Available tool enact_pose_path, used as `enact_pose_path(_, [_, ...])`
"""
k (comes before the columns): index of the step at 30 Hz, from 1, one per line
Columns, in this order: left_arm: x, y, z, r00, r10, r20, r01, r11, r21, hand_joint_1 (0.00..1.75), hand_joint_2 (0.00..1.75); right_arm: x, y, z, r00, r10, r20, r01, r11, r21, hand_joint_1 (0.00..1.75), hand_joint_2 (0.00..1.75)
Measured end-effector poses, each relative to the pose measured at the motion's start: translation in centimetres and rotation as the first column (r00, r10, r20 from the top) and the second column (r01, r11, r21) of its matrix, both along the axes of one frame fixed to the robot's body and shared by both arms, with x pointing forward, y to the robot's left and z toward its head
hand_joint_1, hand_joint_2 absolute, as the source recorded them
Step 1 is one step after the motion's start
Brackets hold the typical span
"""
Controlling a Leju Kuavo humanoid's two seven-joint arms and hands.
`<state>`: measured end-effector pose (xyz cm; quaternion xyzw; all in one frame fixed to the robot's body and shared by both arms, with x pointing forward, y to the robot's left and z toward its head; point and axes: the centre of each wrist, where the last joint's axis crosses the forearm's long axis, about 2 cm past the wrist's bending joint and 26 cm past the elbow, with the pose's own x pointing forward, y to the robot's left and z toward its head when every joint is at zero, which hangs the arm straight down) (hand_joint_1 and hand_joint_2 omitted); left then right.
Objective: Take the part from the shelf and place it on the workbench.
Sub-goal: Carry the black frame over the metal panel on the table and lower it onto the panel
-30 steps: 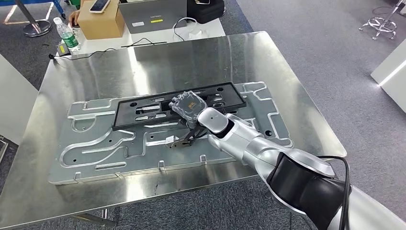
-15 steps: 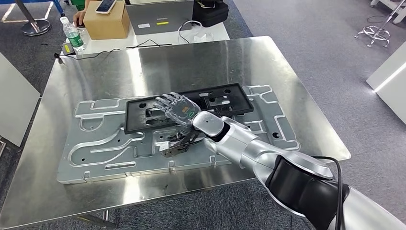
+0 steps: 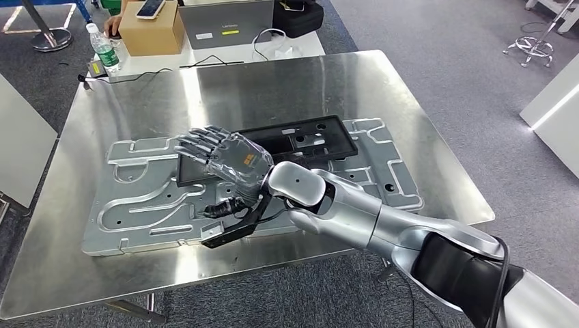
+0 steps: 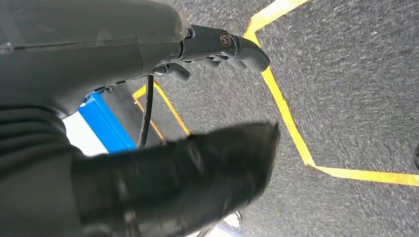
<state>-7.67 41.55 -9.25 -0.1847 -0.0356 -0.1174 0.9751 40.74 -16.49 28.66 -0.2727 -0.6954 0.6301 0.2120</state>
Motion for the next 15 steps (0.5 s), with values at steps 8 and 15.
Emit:
enact_pose_path(8, [-0.8,-0.2,0.1,1.0,0.012,-0.008,-0.012,1.0,-0.01,0.0,0.0,-2.8,-0.4,0.2,0.992,0.103,0.077,-0.109,0.992,0.071,0.0,0.0])
enact_pose_path(15, [-0.6,0.0,0.1,1.0,0.012,-0.009,-0.012,1.0,-0.016,0.0,0.0,-4.3,-0.4,-3.1,0.989,0.123,0.076,-0.131,0.986,0.1,0.0,1.75])
